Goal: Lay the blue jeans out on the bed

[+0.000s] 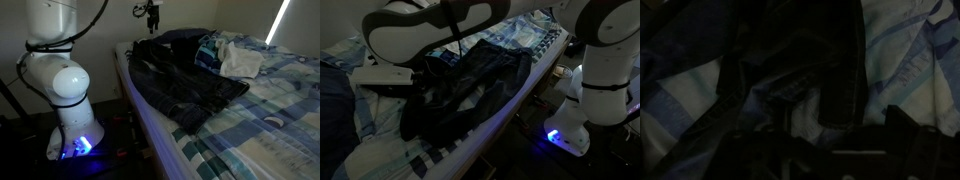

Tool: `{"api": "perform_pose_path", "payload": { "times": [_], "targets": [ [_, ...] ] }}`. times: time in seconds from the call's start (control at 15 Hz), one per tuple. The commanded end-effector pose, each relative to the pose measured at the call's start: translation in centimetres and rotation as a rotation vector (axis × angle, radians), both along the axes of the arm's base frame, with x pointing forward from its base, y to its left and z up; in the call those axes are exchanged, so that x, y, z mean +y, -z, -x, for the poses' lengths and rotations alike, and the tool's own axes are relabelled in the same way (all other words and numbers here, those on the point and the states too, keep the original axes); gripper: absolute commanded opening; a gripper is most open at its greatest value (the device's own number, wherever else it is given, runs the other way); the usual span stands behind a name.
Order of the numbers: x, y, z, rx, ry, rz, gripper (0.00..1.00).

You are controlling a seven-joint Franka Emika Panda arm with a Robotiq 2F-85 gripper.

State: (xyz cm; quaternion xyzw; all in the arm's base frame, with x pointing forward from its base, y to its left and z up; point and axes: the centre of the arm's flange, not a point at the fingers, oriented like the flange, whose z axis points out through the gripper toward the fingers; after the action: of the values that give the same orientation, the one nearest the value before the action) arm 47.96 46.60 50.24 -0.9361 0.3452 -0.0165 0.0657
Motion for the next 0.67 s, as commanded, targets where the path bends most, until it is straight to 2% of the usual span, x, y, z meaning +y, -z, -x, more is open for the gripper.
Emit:
{"api": "perform_pose_path", "payload": {
  "times": [0.0, 0.27, 0.33, 0.6],
  "targets": [
    [-3.1, -1.7, 2.2, 0.016, 0.061, -0.009, 1.00],
    [-6.2, -1.9, 0.6, 0.014, 0.097, -0.024, 1.00],
    [-3.8, -2.0, 0.0, -0.003, 0.072, -0.004, 1.00],
    [-4.2, -1.8, -0.4, -0.002, 0.078, -0.001, 1.00]
  ]
}}
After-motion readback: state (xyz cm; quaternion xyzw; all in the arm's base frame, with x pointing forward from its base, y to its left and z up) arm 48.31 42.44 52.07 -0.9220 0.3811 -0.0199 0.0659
